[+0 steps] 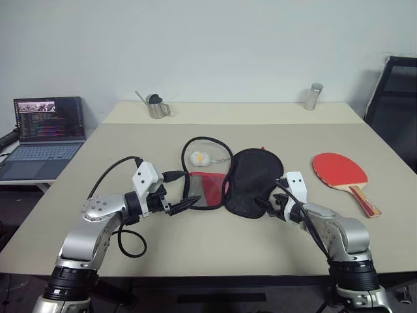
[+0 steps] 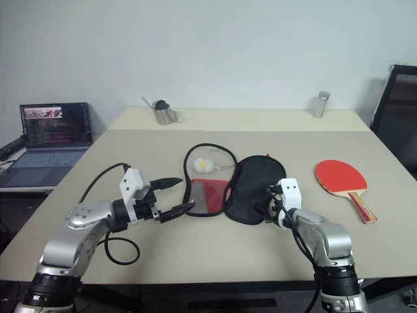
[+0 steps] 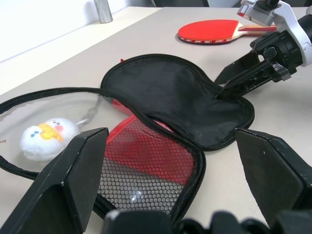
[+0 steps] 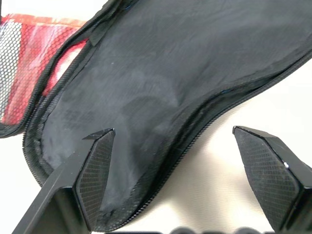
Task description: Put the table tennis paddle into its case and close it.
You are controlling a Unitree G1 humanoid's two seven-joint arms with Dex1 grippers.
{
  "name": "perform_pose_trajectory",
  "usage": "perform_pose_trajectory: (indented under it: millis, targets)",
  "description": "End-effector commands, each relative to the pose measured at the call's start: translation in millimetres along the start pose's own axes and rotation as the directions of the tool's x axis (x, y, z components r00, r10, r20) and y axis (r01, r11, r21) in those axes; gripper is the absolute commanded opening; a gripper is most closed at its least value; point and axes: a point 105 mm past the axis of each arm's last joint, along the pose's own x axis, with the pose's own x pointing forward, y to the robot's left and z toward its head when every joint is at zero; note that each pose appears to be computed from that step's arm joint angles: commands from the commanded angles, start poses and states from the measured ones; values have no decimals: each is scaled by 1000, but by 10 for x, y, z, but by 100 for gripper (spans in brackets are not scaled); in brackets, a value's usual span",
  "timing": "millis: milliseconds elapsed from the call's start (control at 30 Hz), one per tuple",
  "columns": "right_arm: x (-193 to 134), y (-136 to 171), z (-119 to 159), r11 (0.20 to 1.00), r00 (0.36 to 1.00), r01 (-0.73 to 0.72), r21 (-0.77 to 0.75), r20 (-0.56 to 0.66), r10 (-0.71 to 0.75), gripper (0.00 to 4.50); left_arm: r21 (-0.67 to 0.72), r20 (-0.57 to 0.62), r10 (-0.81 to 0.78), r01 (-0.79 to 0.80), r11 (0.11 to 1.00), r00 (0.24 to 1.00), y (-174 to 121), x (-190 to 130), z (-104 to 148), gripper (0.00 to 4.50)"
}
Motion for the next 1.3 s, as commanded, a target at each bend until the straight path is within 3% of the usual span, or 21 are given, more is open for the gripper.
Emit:
perform_pose_trajectory:
  millis: [33,400,467,800,1300]
  targets:
    - [-35,-20,127,1000,999,14,-21,52,-13,423,43,21,13,-14,999,1000,31,-33,98,450]
    - [108,344,124,992,993,-103,-66,55,107,423,48,28,9,-10,999,1000,39,1,117,450]
    - [135,346,133,992,993,-99,-76,57,104,370,49,29,9,-10,999,1000,37,5,119,450]
    - [46,108,171,995,996,-90,-37,14,90,14,48,27,16,-17,999,1000,11,-18,107,450]
    - [-47,-398,477,996,997,-60,-68,-55,56,4,45,31,5,-7,999,1000,-25,28,95,450]
